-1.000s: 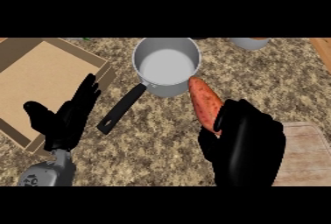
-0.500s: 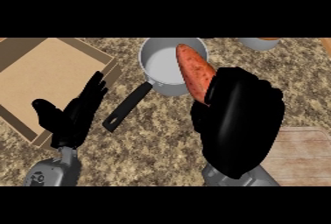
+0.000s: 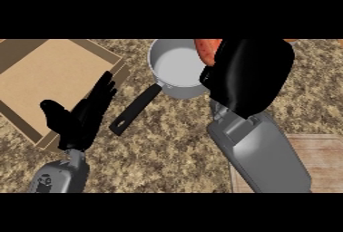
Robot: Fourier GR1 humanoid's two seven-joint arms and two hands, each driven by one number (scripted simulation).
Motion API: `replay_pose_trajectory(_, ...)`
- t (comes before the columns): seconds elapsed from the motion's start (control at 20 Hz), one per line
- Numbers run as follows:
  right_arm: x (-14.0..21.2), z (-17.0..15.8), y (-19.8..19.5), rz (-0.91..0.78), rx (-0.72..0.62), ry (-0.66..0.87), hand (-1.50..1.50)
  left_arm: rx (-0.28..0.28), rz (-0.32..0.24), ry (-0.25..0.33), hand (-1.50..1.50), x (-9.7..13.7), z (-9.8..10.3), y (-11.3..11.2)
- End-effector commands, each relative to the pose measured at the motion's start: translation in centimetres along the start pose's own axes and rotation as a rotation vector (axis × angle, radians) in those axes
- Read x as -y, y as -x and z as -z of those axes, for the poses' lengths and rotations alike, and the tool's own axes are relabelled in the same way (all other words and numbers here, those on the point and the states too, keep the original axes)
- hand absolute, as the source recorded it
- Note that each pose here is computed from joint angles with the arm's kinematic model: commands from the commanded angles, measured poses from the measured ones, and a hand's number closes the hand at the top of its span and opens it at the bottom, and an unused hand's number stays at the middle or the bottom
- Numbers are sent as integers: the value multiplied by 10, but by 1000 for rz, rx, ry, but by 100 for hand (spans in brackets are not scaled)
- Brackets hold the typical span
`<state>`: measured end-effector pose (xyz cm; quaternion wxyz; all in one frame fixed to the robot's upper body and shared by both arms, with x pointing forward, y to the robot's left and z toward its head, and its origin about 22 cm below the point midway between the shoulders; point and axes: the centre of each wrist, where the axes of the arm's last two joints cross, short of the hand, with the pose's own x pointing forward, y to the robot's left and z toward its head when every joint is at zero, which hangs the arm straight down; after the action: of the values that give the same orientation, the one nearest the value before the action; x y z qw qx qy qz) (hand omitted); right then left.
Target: Pick the sweet potato from the cutting board and place it in the pot
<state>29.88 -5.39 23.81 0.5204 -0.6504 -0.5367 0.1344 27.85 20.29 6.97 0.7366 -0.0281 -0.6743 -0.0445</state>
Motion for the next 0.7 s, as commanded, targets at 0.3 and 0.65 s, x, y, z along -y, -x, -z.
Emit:
replay_pose_trajectory(0.3,-29,41,-16,45,-355,-187,150,12,17,2,0,3,1,4)
replay_pose_trajectory(0.65,-48,58,-3,260,-482,-269,-150,16,0,22,0,4,4,-3)
